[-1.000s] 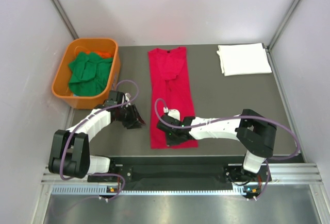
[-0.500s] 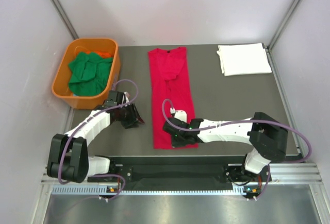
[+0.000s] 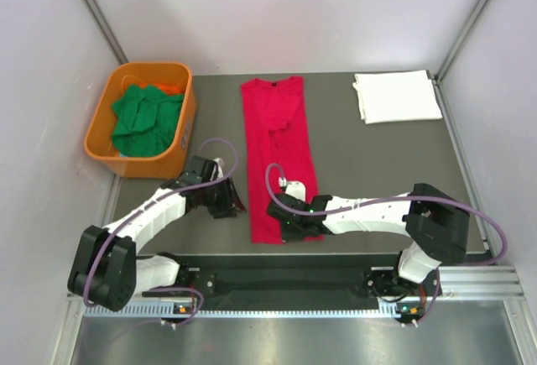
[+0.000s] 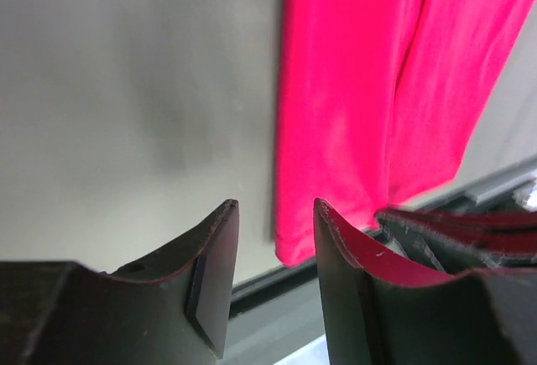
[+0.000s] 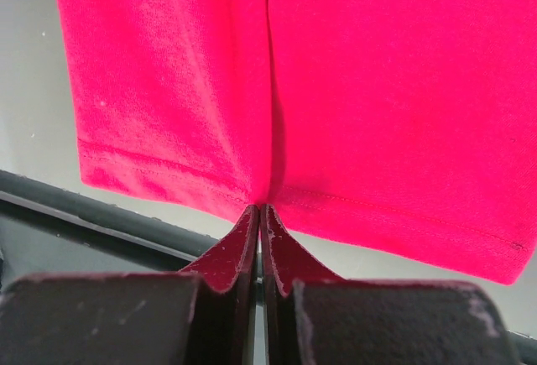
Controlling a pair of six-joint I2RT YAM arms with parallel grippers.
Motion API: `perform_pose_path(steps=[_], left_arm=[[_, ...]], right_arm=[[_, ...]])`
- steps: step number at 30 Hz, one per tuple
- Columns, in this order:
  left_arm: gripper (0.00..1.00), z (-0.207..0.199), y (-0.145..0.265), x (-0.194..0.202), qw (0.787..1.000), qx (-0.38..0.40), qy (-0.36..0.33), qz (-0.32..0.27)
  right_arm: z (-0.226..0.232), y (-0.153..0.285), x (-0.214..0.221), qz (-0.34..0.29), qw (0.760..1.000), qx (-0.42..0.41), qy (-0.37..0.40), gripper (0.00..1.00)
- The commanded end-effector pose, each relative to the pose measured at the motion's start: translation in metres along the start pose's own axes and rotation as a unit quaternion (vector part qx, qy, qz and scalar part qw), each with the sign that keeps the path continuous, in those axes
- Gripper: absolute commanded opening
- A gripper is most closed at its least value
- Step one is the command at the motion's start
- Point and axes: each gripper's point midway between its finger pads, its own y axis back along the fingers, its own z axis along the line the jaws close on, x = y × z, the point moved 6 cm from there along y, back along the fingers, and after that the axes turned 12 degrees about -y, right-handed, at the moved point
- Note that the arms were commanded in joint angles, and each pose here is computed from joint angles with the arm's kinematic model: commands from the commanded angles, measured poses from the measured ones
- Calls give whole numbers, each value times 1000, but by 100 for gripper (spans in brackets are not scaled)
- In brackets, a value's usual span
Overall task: Fold and stack the t-shirts
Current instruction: Fold the tshirt
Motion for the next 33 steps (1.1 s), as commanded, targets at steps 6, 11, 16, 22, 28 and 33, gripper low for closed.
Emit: perform_pose_path(steps=[6, 11, 16, 22, 28, 33], left_arm=[[46, -14, -10, 36, 999, 27, 27, 3], [45, -21, -15, 45, 998, 55, 38, 7], [45, -23, -21, 52, 997, 62, 52, 13], [41, -24, -27, 62, 997, 53, 61, 17], [0, -22, -29, 64, 997, 34, 60, 33], [0, -19, -4, 46, 998, -52, 15, 19]], right_arm=[[11, 13, 2, -8, 999, -38, 4, 0], [9, 10, 4, -5, 999, -40, 2, 0], [9, 11, 4, -6, 999, -41, 0, 0], [9, 12, 3, -9, 999, -43, 1, 1], [12, 13, 3, -5, 999, -50, 0, 0], [15, 16, 4, 0, 998, -63, -9, 0]])
